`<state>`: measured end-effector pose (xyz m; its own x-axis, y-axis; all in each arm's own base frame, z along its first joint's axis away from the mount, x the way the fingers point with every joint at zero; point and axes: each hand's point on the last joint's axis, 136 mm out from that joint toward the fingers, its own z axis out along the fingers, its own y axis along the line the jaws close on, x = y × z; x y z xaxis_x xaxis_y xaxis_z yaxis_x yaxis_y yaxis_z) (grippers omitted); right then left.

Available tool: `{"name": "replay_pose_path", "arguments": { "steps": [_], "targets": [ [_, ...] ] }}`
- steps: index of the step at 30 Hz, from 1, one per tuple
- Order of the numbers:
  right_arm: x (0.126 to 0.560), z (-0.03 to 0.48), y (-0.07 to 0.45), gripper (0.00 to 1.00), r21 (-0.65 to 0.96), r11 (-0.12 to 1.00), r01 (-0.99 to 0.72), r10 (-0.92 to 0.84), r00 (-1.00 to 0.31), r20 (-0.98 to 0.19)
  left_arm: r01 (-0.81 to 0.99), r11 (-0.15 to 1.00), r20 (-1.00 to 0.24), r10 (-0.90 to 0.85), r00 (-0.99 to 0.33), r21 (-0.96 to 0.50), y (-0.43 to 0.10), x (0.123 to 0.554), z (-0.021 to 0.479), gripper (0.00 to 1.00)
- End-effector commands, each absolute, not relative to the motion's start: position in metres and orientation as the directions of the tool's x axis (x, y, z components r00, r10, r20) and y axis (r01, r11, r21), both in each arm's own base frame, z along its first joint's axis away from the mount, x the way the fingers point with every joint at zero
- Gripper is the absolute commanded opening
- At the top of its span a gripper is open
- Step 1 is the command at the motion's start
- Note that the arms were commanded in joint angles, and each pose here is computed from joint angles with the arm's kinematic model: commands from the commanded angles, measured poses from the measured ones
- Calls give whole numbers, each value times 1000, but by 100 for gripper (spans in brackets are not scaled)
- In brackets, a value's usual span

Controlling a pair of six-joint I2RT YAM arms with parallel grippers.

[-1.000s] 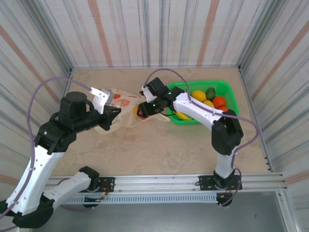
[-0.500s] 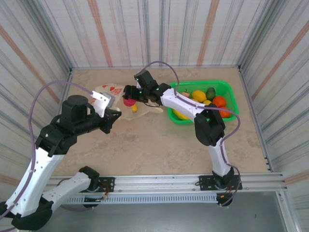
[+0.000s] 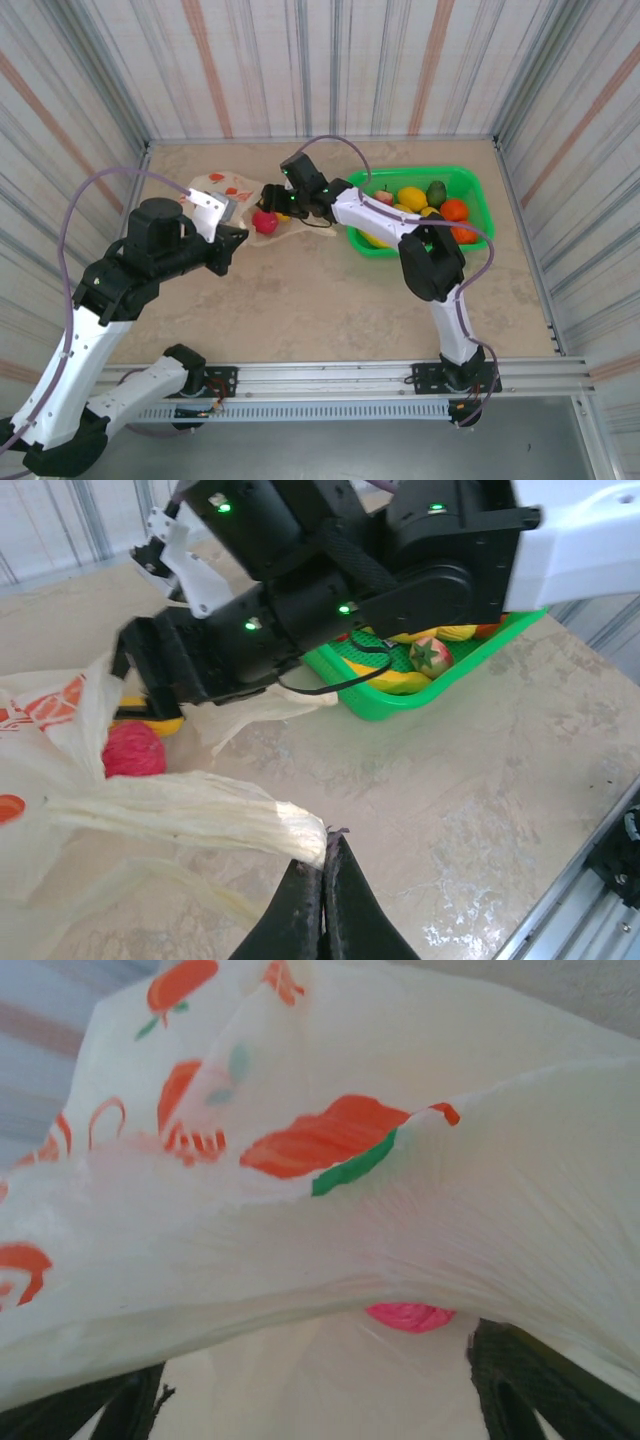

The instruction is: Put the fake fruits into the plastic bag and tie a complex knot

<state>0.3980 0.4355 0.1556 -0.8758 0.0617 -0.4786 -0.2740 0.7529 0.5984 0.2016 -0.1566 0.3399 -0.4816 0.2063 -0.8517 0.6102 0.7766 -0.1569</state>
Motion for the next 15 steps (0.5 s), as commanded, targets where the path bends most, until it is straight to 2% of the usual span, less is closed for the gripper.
{"name": "replay_pose_path", "arguments": {
  "steps": [1, 8, 12, 15],
  "targets": [
    [372, 200, 430, 72, 580, 699, -419, -41, -833, -552, 576, 807, -849, 208, -486, -132, -148, 204, 340, 0],
    [333, 235, 408, 50, 585, 610, -535, -142, -800, -583, 544, 829, -841, 201, -503, -128, -142, 208, 337, 0],
    [328, 254, 371, 53, 558, 629, -541, -128, -780, -612, 553, 823, -842, 205, -499, -127, -143, 207, 337, 0],
    [336, 257, 328, 55, 499, 717, -486, -99, -780, -618, 572, 809, -846, 204, -492, -138, -147, 206, 339, 0]
  ]
}}
